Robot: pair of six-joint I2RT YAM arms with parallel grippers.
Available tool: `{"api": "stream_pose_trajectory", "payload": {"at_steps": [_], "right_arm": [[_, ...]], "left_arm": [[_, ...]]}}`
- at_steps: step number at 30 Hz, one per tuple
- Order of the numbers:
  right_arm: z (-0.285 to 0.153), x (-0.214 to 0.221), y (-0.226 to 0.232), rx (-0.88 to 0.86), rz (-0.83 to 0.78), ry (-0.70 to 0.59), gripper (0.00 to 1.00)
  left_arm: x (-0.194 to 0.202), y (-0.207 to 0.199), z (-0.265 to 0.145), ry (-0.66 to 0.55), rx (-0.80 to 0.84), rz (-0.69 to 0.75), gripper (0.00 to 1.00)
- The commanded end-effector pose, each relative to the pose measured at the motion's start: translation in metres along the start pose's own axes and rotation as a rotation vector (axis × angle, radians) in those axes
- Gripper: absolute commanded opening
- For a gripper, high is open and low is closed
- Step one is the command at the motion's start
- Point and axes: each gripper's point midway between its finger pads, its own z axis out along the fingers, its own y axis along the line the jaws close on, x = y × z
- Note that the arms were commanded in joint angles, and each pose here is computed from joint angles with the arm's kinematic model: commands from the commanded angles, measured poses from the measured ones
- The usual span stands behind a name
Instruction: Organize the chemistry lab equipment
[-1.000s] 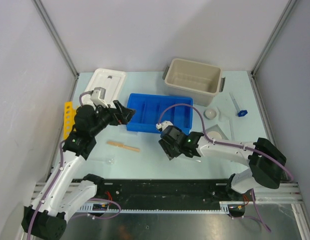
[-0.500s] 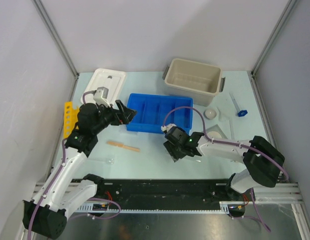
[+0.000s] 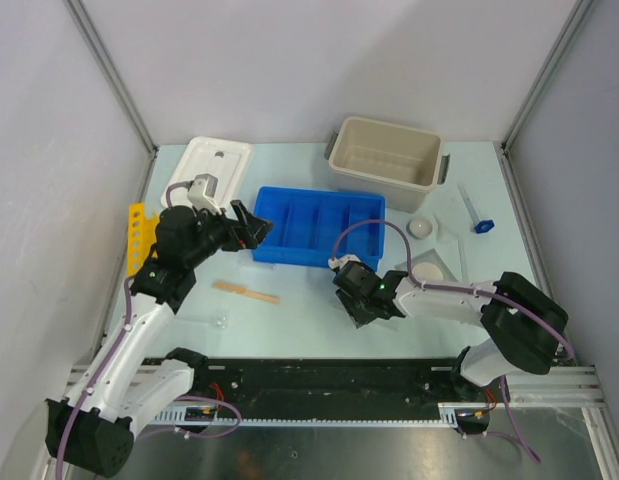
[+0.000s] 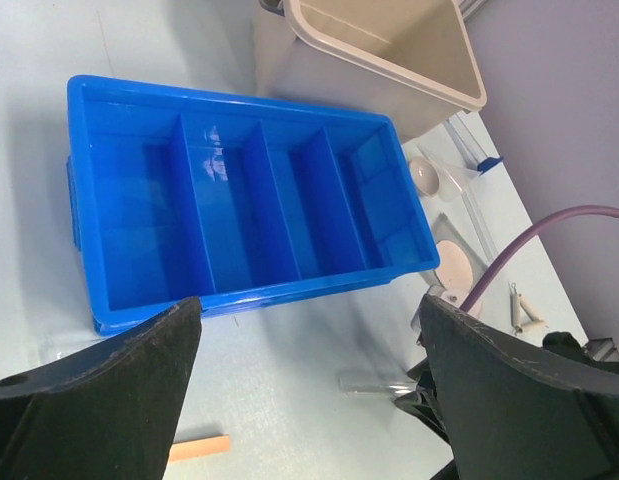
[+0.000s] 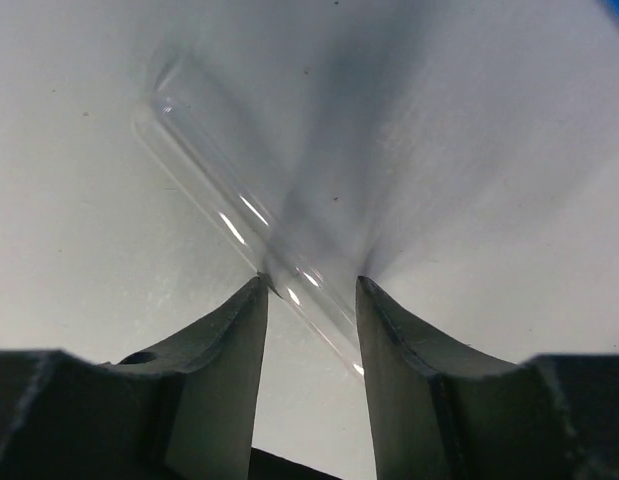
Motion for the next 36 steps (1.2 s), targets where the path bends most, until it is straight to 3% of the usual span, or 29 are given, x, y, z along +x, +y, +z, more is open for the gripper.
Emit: {"api": "stream_pose_trajectory", "payload": {"at_steps": [1, 9, 15, 22, 28, 36], "right_arm": [[0.001, -0.002, 0.001, 0.044, 0.006, -0.031, 0.44], [-0.009, -0.012, 0.006, 0.033, 0.021, -0.105, 0.31], [-0.005, -0.011, 0.014, -0.007, 0.03, -0.105, 0.32], [0.004, -0.003, 0.014, 0.009, 0.055, -0.069, 0.39], [0.002, -0.006, 0.018, -0.014, 0.064, -0.079, 0.31], [-0.022, -0.038, 0.027, -0.053, 0.049, -0.241, 0.24]], "left_arm": [[-0.01, 0.0, -0.003, -0.024, -0.008, 0.002, 0.95], [0.008, -0.003, 0.001, 0.045, 0.039, -0.019, 0.92], [0.05, -0.007, 0.003, 0.189, 0.118, -0.087, 0.88], [0.066, -0.01, 0.002, 0.25, 0.153, -0.107, 0.86], [0.076, -0.012, 0.002, 0.298, 0.186, -0.115, 0.86], [0.094, -0.013, 0.007, 0.398, 0.221, -0.158, 0.85]]}}
